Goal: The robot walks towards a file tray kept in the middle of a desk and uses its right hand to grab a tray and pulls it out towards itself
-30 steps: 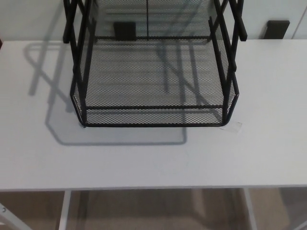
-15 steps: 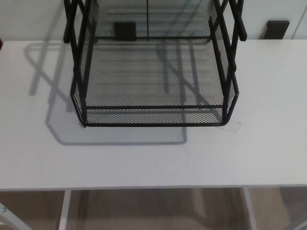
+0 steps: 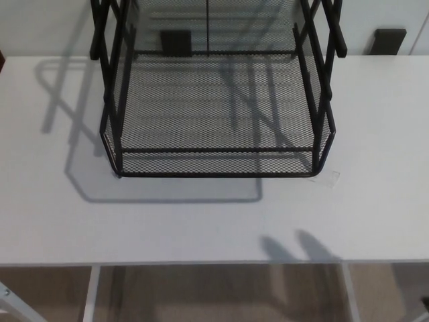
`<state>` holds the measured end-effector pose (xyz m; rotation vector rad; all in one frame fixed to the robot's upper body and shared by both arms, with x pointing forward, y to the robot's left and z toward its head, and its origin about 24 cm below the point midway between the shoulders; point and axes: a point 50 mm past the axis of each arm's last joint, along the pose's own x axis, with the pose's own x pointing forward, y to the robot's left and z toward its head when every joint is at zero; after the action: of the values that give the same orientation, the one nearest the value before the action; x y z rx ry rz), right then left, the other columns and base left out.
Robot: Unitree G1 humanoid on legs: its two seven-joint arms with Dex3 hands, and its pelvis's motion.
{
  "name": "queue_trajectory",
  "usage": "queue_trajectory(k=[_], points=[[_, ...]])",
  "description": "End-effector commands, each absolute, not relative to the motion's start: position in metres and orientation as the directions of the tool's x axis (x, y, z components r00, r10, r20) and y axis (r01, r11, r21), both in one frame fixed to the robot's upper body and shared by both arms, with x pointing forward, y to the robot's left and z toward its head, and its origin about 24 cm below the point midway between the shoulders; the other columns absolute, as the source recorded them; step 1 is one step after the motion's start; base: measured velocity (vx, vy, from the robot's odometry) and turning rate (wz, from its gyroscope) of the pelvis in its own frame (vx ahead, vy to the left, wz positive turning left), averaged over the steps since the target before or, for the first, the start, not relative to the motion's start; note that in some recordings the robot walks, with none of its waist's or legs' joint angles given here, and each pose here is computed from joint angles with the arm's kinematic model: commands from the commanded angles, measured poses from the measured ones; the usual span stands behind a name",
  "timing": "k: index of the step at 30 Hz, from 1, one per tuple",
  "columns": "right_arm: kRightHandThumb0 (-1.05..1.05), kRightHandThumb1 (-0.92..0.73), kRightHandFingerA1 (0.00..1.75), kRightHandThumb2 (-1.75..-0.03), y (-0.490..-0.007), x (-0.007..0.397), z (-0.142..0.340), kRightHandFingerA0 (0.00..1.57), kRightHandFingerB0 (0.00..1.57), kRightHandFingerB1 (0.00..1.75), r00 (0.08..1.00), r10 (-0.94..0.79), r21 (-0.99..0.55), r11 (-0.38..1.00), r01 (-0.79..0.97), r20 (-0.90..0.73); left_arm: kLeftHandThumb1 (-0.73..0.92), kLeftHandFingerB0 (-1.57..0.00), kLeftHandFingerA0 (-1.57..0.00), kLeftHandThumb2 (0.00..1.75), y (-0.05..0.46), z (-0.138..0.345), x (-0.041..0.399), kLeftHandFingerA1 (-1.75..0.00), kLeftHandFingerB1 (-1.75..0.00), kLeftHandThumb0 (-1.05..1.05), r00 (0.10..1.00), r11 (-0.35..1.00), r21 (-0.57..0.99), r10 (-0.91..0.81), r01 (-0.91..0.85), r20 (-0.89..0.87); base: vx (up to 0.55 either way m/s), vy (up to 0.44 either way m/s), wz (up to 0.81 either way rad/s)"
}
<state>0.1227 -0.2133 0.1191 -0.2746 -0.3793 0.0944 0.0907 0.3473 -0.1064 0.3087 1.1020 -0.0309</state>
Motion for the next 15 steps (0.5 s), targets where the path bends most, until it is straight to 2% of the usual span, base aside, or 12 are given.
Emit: queue_trajectory(k=[1, 3, 4, 5, 6, 9, 10, 13, 14, 15], points=[[-0.76, -0.43, 0.12, -0.76, -0.120, 0.138, 0.220, 0.00, 0.02, 0.33, 0.654, 0.572, -0.863, 0.410, 0.295, 0.495, 0.33, -0.31, -0.44, 0.59, 0.349, -0.101, 0.100, -0.39, -0.34, -0.32, 0.472, 0.910, 0.291, 0.125, 0.297, -0.873, 0.00, 0.000, 0.00], [-0.73, -0.41, 0.15, -0.74, -0.118, 0.151, 0.220, 0.00, 0.08, 0.28, 0.668, 0.570, -0.874, 0.383, 0.298, 0.478, 0.33, -0.31, -0.44, 0.58, 0.348, -0.101, 0.102, -0.39, -0.34, -0.30, 0.474, 0.910, 0.294, 0.130, 0.291, -0.871, 0.00, 0.000, 0.00], [-0.74, -0.42, 0.14, -0.74, -0.116, 0.159, 0.220, 0.00, 0.00, 0.33, 0.671, 0.567, -0.875, 0.375, 0.306, 0.478, 0.32, -0.32, -0.45, 0.58, 0.348, -0.101, 0.103, -0.39, -0.34, -0.30, 0.477, 0.911, 0.297, 0.133, 0.287, -0.869, 0.00, 0.000, 0.00], [-0.64, -0.53, 0.28, -0.56, -0.115, 0.164, 0.220, 0.00, 0.03, 0.44, 0.676, 0.564, -0.877, 0.366, 0.310, 0.475, 0.33, -0.32, -0.45, 0.58, 0.348, -0.101, 0.103, -0.40, -0.34, -0.32, 0.480, 0.909, 0.298, 0.130, 0.292, -0.867, 0.00, 0.000, 0.00], [-0.68, -0.40, 0.27, -0.78, -0.112, 0.171, 0.219, 0.00, 0.04, 0.44, 0.684, 0.561, -0.883, 0.349, 0.314, 0.466, 0.33, -0.32, -0.45, 0.58, 0.348, -0.101, 0.103, -0.39, -0.34, -0.33, 0.483, 0.905, 0.300, 0.126, 0.302, -0.866, 0.00, 0.000, 0.00], [-0.69, -0.41, 0.27, -0.79, -0.103, 0.182, 0.215, 0.00, 0.04, 0.43, 0.704, 0.563, -0.900, 0.315, 0.300, 0.432, 0.34, -0.31, -0.43, 0.57, 0.347, -0.101, 0.103, -0.39, -0.34, -0.34, 0.481, 0.900, 0.300, 0.121, 0.316, -0.868, 0.00, 0.000, 0.00], [-0.80, -0.46, 0.17, -0.79, -0.100, 0.185, 0.213, 0.00, 0.09, 0.36, 0.713, 0.564, -0.908, 0.297, 0.295, 0.417, 0.33, -0.31, -0.42, 0.58, 0.347, -0.100, 0.103, -0.39, -0.34, -0.34, 0.484, 0.897, 0.303, 0.120, 0.321, -0.867, 0.00, 0.000, 0.00], [-0.78, -0.46, 0.21, -0.82, -0.091, 0.192, 0.210, 0.00, 0.09, 0.37, 0.731, 0.568, -0.925, 0.248, 0.287, 0.379, 0.33, -0.31, -0.43, 0.58, 0.347, -0.100, 0.104, -0.39, -0.34, -0.34, 0.488, 0.892, 0.310, 0.121, 0.329, -0.864, 0.00, 0.000, 0.00], [-0.70, -0.55, 0.21, -0.61, -0.088, 0.195, 0.208, 0.00, 0.03, 0.41, 0.734, 0.570, -0.929, 0.229, 0.289, 0.369, 0.34, -0.31, -0.43, 0.57, 0.347, -0.100, 0.103, -0.39, -0.34, -0.34, 0.485, 0.893, 0.308, 0.120, 0.328, -0.866, 0.00, 0.000, 0.00], [-0.75, -0.45, 0.25, -0.84, -0.083, 0.198, 0.205, 0.00, 0.04, 0.40, 0.740, 0.572, -0.935, 0.222, 0.275, 0.353, 0.34, -0.31, -0.43, 0.56, 0.347, -0.101, 0.102, -0.39, -0.34, -0.35, 0.479, 0.894, 0.306, 0.122, 0.328, -0.869, 0.00, 0.000, 0.00]])
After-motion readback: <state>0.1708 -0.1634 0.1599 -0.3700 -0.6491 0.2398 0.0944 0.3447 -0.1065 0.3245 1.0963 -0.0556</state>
